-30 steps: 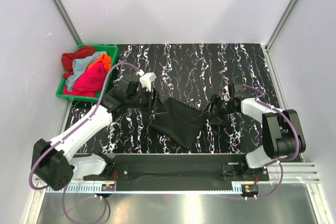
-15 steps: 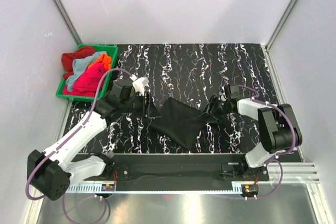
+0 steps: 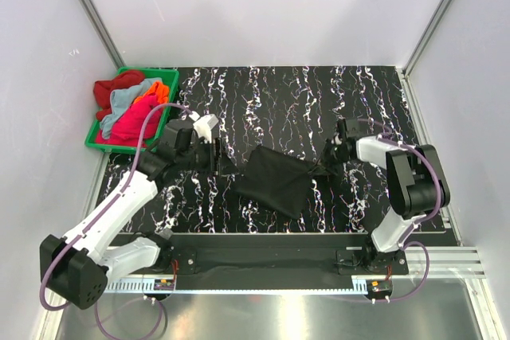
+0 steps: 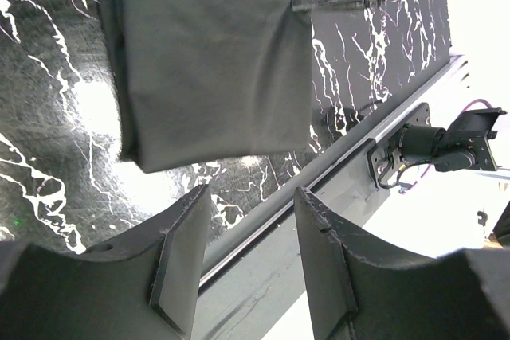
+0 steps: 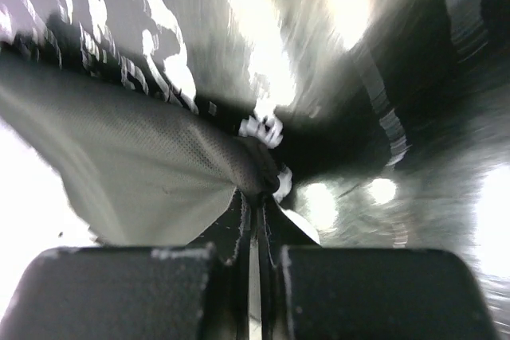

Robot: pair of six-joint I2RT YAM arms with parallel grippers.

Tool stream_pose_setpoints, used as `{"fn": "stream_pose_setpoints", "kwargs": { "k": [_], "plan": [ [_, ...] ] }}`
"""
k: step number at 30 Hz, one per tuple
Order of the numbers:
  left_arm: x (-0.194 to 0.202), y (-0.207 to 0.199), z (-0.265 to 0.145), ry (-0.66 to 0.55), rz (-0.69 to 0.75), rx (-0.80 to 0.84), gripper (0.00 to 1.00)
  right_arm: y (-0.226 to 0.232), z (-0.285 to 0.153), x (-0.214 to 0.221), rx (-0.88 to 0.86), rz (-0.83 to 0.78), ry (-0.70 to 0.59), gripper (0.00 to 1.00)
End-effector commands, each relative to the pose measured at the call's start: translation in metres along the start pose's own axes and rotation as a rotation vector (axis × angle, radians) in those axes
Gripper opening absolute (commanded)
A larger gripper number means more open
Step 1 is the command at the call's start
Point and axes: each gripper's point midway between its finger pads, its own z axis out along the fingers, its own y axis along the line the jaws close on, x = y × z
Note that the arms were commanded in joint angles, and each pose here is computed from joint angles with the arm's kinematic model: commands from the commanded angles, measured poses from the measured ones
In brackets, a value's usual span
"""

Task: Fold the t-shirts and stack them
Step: Neatly place the folded tshirt to the corner

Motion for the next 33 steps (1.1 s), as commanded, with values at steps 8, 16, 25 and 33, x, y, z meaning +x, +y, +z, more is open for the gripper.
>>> {"fn": "stream_pose_setpoints", "kwargs": {
  "k": [8, 16, 25, 33],
  "plan": [
    [0.005, 0.012, -0.008, -0.079, 0.062, -0.017, 0.51, -0.05, -0.062, -0.153, 0.323, -0.035, -0.293, 0.0],
    [0.016, 0.018, 0.002, -0.077, 0.03, 0.016, 0.51, -0.073, -0.097, -0.291, 0.52, -0.171, -0.466, 0.0],
    [0.006, 0.02, 0.019, -0.049, 0.002, 0.023, 0.5, -0.102, -0.12, -0.394, 0.689, -0.254, -0.644, 0.0],
    [0.006, 0.03, 0.035, -0.001, -0.02, 0.006, 0.49, -0.111, -0.132, -0.46, 0.737, -0.31, -0.801, 0.0]
  ]
}}
